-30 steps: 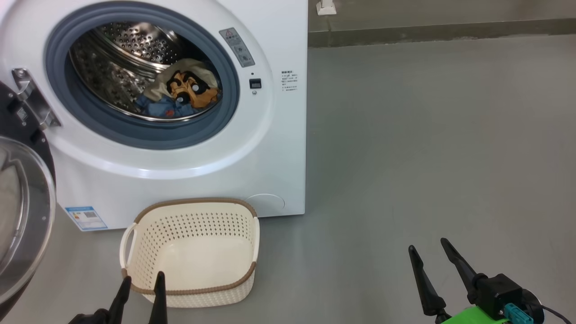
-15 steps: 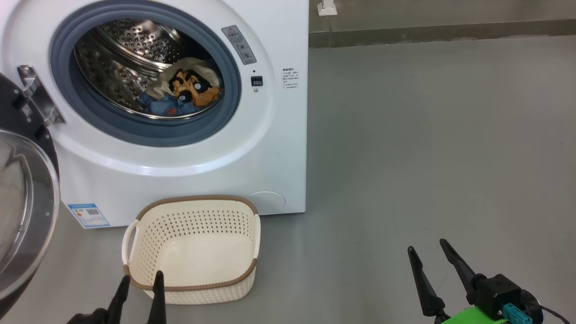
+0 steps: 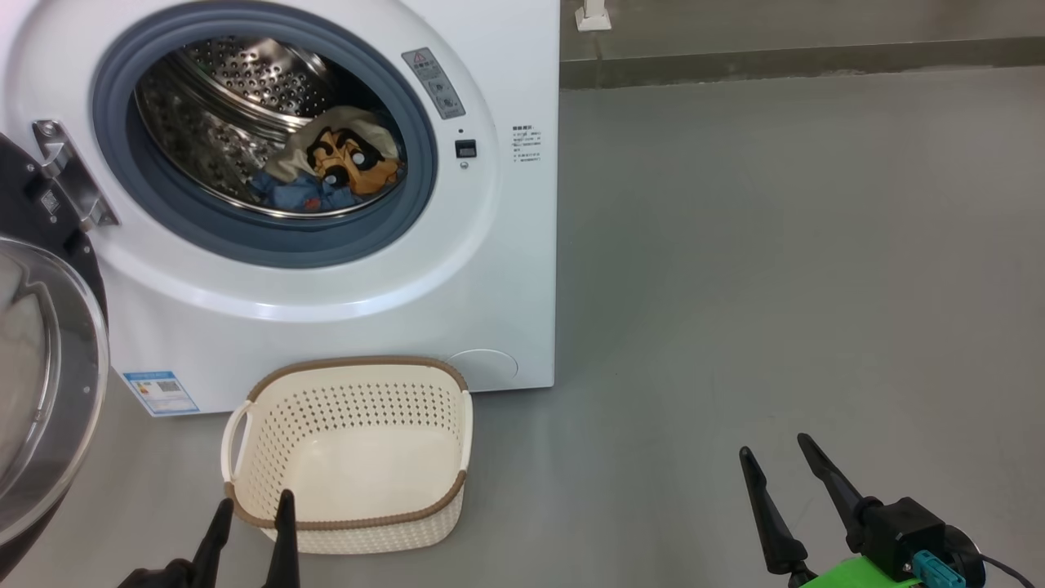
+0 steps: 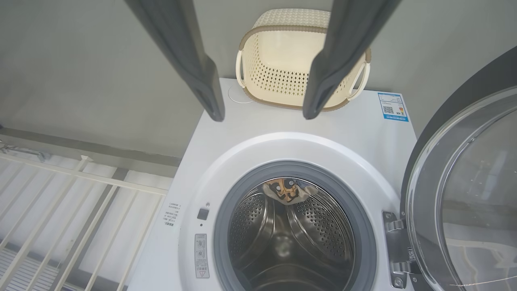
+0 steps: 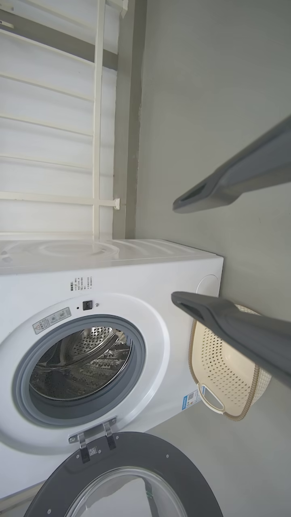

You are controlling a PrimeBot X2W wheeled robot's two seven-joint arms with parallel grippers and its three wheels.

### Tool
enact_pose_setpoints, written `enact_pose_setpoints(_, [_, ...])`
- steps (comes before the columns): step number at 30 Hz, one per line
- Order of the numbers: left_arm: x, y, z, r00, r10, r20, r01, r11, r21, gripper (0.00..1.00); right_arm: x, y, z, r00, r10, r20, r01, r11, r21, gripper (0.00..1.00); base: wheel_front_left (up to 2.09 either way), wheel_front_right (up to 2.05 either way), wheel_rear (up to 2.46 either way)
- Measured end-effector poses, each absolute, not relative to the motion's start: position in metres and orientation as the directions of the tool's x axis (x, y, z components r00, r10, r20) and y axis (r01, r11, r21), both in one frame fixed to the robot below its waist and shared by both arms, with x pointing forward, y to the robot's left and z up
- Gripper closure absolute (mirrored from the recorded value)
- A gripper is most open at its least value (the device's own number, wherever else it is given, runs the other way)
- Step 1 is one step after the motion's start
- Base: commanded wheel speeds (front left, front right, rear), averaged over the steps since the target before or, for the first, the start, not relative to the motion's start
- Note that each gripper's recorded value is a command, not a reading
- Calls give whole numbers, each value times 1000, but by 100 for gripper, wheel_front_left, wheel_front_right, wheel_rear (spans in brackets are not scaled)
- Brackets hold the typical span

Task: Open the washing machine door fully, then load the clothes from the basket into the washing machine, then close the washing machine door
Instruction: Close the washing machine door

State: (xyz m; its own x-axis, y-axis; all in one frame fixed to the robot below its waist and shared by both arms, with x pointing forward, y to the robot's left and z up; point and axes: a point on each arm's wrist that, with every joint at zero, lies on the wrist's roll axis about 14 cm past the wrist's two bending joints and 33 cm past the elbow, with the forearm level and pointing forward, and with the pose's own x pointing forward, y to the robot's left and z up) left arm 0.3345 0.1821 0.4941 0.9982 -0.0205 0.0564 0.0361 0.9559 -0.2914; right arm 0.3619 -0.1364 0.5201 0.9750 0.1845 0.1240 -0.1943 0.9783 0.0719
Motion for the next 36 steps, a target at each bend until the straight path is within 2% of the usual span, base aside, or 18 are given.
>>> enact_pose_setpoints(18, [328, 191, 499, 997, 9, 73, 13, 958, -286, 0, 364, -127, 525, 968, 211, 138, -222, 973, 67, 0, 0, 0, 0])
enact_pose_setpoints(29, [301, 228, 499, 988, 133, 81, -105, 952, -286, 0, 372, -80, 530, 928, 342, 149, -355, 932, 74, 0, 0, 0, 0])
enact_pose_setpoints(36, [273, 259, 497, 968, 239, 81, -209, 937, -279, 0, 374, -37, 533, 877, 455, 153, -470, 879, 79, 0, 0, 0, 0])
